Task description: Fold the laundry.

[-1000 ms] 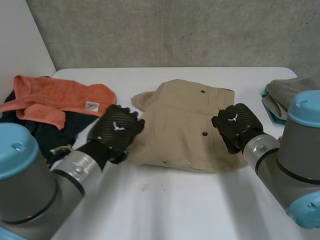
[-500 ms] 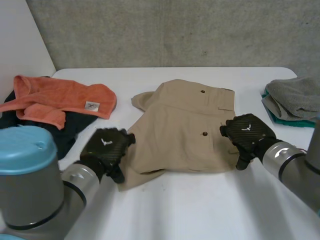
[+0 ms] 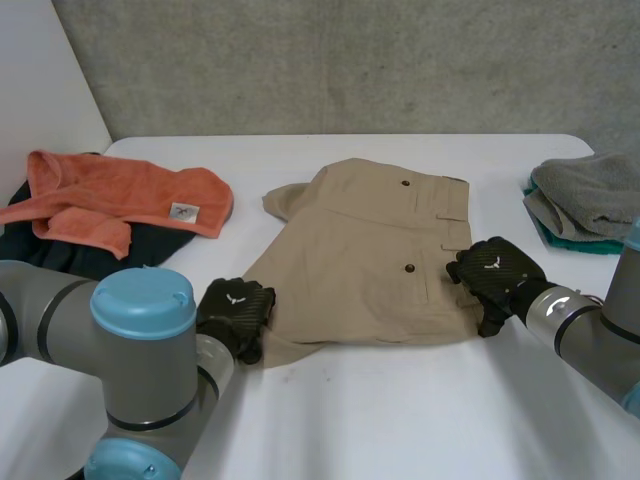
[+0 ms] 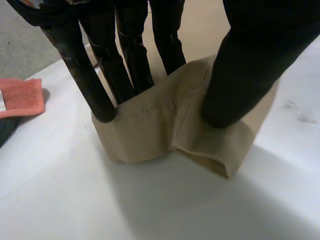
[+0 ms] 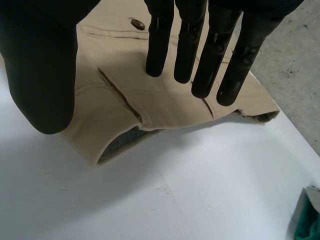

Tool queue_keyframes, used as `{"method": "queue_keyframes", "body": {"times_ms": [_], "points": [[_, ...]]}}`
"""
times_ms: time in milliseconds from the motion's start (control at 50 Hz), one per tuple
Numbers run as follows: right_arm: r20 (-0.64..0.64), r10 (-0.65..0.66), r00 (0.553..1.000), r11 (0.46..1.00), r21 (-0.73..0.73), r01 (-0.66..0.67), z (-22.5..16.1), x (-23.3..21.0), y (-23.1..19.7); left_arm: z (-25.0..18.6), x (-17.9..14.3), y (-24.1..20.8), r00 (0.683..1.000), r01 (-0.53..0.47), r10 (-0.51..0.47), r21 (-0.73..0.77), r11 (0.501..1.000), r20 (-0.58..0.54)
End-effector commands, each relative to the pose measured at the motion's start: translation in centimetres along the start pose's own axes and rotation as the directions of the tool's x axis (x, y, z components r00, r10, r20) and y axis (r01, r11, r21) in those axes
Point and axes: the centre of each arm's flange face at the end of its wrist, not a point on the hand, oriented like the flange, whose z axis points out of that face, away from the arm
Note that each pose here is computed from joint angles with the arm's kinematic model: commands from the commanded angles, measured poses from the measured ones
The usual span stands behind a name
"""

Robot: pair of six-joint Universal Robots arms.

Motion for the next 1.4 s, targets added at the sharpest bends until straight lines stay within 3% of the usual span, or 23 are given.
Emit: {"method": "queue_keyframes", "body": {"times_ms": [20,140,260,320,400,560,580,740,820,900,960,1020,1220,1300,1400], "points": [[0.002,0.003,1.0,1.0,-0.007,-0.003,0.8,0.1,0.5,0.7,0.1,-0.1,1.0,0.0,0.0,0.018,1.0,0.004],[-0.003,-0.002,1.0,1.0,0.007,0.002,1.1,0.4,0.2,1.0,0.1,-0.3,1.0,-0.012,0.012,0.022,1.0,0.007],[-0.02,0.0,1.0,1.0,0.021,0.001,1.1,1.1,-0.7,1.2,-0.3,-2.1,0.995,-0.096,0.093,0.079,0.992,0.032],[-0.049,-0.016,0.999,0.998,0.058,0.019,0.6,2.0,-2.3,0.6,-1.3,-5.8,0.99,-0.131,0.118,0.187,0.974,0.077],[-0.133,-0.031,0.991,0.975,0.215,0.059,-1.4,4.2,-8.5,-1.5,-3.1,-12.1,0.98,-0.169,0.116,0.37,0.913,0.162],[-0.255,0.109,0.961,0.875,0.484,0.029,-6.5,9.6,-18.0,-8.4,-7.9,-23.2,0.949,-0.206,-0.03,0.688,0.695,0.315],[-0.28,0.12,0.953,0.841,0.538,0.052,-8.7,10.4,-20.2,-10.2,-8.5,-24.9,0.943,-0.213,-0.06,0.734,0.645,0.327],[-0.347,0.182,0.92,0.681,0.72,0.137,-17.6,12.8,-28.0,-18.4,-10.6,-30.7,0.92,-0.247,-0.179,0.869,0.428,0.35],[-0.344,0.207,0.916,0.644,0.752,0.138,-19.5,13.4,-29.4,-21.6,-11.2,-32.4,0.913,-0.263,-0.213,0.902,0.342,0.347],[-0.33,0.207,0.921,0.655,0.746,0.12,-19.5,13.5,-29.6,-21.8,-11.2,-33.1,0.921,-0.28,-0.18,0.91,0.306,0.344],[-0.304,0.217,0.928,0.691,0.719,0.074,-17.8,13.5,-28.5,-20.7,-11.0,-33.0,0.928,-0.286,-0.145,0.905,0.315,0.344],[-0.264,0.23,0.937,0.732,0.681,0.012,-15.1,13.2,-26.9,-17.2,-10.6,-32.2,0.936,-0.279,-0.098,0.883,0.378,0.338],[-0.153,0.294,0.943,0.868,0.455,-0.197,-4.6,10.6,-18.5,-2.2,-11.4,-25.7,0.942,-0.272,0.024,0.72,0.639,0.334],[-0.161,0.273,0.948,0.901,0.39,-0.193,-1.2,9.5,-16.2,3.7,-11.4,-22.5,0.949,-0.26,0.062,0.658,0.707,0.309],[-0.276,0.243,0.93,0.923,0.359,-0.134,3.7,9.3,-13.3,9.5,-10.7,-19.5,0.955,-0.258,0.1,0.617,0.743,0.279]]}}
